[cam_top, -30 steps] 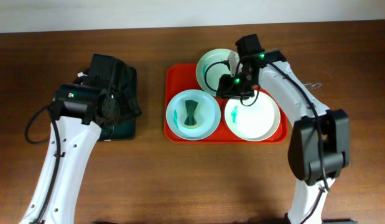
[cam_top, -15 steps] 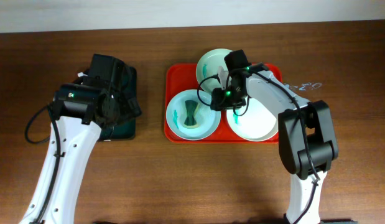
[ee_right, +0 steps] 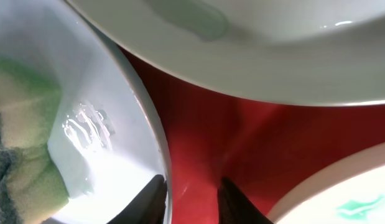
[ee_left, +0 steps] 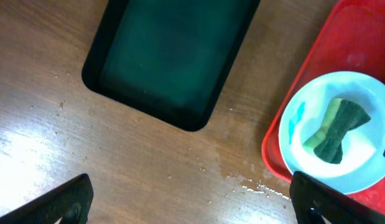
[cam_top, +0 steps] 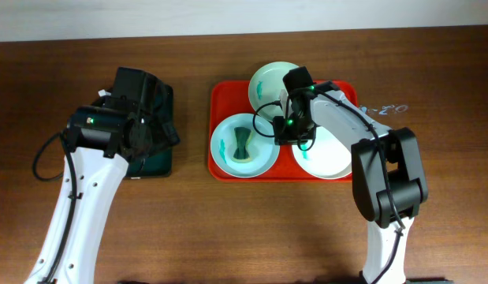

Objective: Clean dirty plates on tray and stack at the side
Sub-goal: 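Reach right gripper to the light blue plate rim and grasp it, then scrub the light blue plate with the sponge in left gripper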

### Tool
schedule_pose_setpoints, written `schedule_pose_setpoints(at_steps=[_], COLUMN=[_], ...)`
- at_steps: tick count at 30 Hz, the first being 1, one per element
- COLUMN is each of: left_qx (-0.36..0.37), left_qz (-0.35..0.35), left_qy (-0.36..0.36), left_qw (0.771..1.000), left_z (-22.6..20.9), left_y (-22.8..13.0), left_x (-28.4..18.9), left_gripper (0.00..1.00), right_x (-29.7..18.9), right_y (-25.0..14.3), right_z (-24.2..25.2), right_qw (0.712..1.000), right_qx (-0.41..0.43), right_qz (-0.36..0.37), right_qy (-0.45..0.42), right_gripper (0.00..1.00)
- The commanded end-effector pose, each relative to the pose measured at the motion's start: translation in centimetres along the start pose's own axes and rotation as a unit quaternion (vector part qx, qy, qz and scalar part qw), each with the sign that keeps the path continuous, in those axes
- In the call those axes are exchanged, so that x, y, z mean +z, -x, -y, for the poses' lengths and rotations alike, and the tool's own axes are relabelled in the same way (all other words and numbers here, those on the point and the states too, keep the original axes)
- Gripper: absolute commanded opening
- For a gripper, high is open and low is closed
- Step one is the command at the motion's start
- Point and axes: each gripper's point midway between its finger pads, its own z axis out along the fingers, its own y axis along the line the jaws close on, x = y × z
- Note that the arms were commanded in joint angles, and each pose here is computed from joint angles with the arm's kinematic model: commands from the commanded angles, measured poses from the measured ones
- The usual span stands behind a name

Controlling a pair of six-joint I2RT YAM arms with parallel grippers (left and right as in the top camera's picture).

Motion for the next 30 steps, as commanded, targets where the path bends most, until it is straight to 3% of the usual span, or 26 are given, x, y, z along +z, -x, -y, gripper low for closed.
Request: schedule_pose_setpoints(at_steps=[1, 3, 5, 6, 9, 10, 16, 18, 23, 26, 29, 30], left_qx=[-0.004, -0.003, 0.013, 0.041, 0.165, 0.176, 0.228, 0.232, 0.232, 0.234, 0.234, 0.235], left_qz=[-0.003, -0.031, -0.058, -0.068, -0.099, -0.101, -0.111, -0.124, -0.121, -0.120, -0.121, -0.120], left_qy=[-0.010, -0.048, -0.083, -0.102, -0.192, -0.196, -0.210, -0.202, -0.204, -0.205, -0.202, -0.196], left_qw=[1.000, 0.998, 0.995, 0.992, 0.962, 0.959, 0.944, 0.944, 0.943, 0.943, 0.943, 0.944], left_z=[0.3, 1.7, 3.5, 4.6, 11.6, 13.1, 20.6, 21.2, 21.5, 21.7, 21.6, 21.4], left_y=[0.0, -1.0, -1.9, -2.4, -4.9, -5.2, -8.0, -9.0, -9.1, -9.2, -9.2, -9.2], left_x=[0.0, 0.0, 0.7, 1.2, 4.6, 5.9, 15.0, 17.9, 18.6, 18.5, 18.6, 18.7], left_gripper=[0.99, 0.99, 0.74, 0.67, 0.34, 0.38, 0.40, 0.33, 0.37, 0.30, 0.07, 0.09], right_x=[1.1, 2.3, 2.6, 2.6, 2.6, 2.6, 2.6, 2.6, 2.6, 2.6, 2.6, 2.6], right_y=[-0.1, -0.6, -0.8, -0.8, -0.9, -0.9, -1.0, -1.0, -0.9, -1.0, -1.0, -1.0], right_z=[0.3, -0.3, -0.2, -0.2, -0.2, -0.2, -0.1, -0.1, -0.2, -0.1, -0.1, -0.1], right_qw=[1.000, 0.999, 0.999, 0.999, 0.999, 0.999, 0.999, 0.999, 0.999, 0.999, 0.999, 0.999], right_qx=[0.003, 0.007, 0.008, 0.008, 0.009, 0.009, 0.010, 0.010, 0.009, 0.009, 0.010, 0.010], right_qz=[-0.004, -0.022, -0.026, -0.026, -0.030, -0.030, -0.032, -0.031, -0.030, -0.031, -0.031, -0.031], right_qy=[-0.002, 0.025, 0.026, 0.026, 0.025, 0.025, 0.025, 0.025, 0.025, 0.024, 0.024, 0.024], right_gripper=[0.28, 0.20, 0.20, 0.20, 0.20, 0.20, 0.20, 0.20, 0.20, 0.20, 0.20, 0.20])
